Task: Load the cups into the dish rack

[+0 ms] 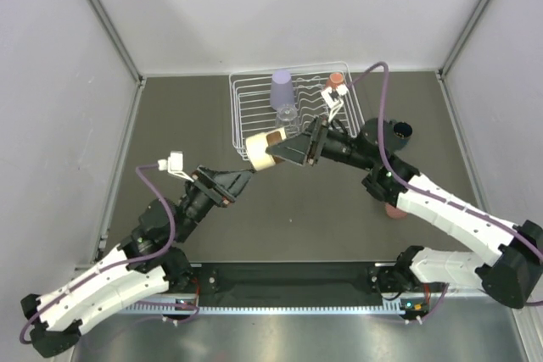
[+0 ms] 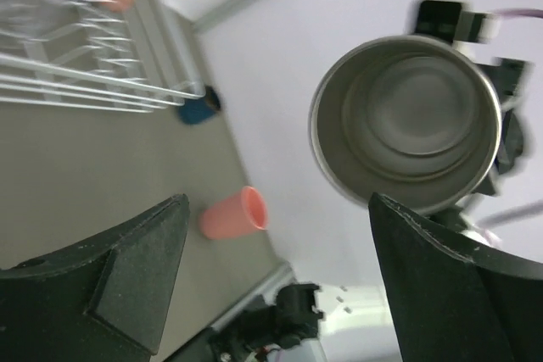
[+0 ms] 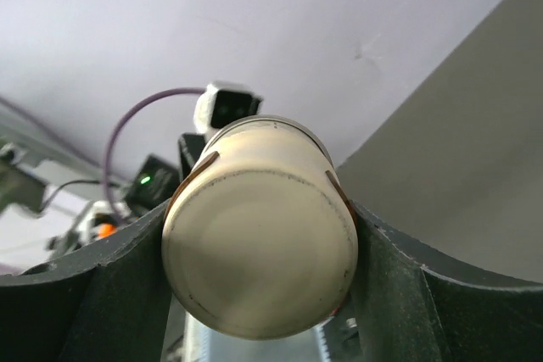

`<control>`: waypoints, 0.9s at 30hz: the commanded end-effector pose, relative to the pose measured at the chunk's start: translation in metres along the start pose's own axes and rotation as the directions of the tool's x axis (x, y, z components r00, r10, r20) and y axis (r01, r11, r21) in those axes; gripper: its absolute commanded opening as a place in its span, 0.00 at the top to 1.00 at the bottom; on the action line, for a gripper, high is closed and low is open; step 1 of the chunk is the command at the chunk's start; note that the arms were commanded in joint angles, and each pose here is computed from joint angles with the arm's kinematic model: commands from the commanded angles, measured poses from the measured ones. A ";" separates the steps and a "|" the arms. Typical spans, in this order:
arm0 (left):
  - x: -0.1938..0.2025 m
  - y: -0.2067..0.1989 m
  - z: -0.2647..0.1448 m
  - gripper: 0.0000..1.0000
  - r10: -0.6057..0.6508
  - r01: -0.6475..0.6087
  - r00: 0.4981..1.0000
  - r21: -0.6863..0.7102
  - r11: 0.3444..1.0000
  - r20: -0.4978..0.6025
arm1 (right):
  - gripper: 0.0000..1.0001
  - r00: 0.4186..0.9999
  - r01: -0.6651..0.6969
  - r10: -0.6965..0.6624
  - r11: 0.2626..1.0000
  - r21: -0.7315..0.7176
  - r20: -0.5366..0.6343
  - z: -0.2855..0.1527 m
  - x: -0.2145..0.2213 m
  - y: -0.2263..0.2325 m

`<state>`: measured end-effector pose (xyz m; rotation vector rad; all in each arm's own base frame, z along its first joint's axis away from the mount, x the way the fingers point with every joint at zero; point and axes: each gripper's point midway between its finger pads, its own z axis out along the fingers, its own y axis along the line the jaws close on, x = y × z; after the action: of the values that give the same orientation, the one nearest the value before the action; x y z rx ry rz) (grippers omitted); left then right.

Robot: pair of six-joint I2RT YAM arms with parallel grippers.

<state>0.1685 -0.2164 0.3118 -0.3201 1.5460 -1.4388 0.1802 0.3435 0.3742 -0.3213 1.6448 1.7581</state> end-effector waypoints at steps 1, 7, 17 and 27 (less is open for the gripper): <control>-0.030 0.050 -0.022 0.10 0.078 -0.045 0.993 -0.318 0.947 0.092 | 1.00 0.978 0.204 -0.209 0.970 0.135 0.023 0.015 -0.033 -0.006; -0.053 0.050 -0.035 0.18 0.194 -0.137 0.976 -0.418 0.898 0.097 | 1.00 0.920 0.356 -0.391 0.820 0.447 -0.016 0.039 -0.080 -0.064; -0.046 0.075 -0.040 0.22 0.308 -0.269 0.951 -0.504 0.821 -0.007 | 1.00 0.790 0.504 -0.593 0.481 0.717 -0.158 0.108 -0.145 -0.143; -0.062 0.084 -0.053 0.23 0.412 -0.351 0.911 -0.554 0.755 -0.015 | 1.00 0.661 0.590 -0.704 0.275 0.759 -0.259 0.164 -0.165 -0.219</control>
<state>0.1918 -0.1283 0.2496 -0.3959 1.8214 -0.6847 0.4728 0.4369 0.3004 -0.3755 1.7784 0.3615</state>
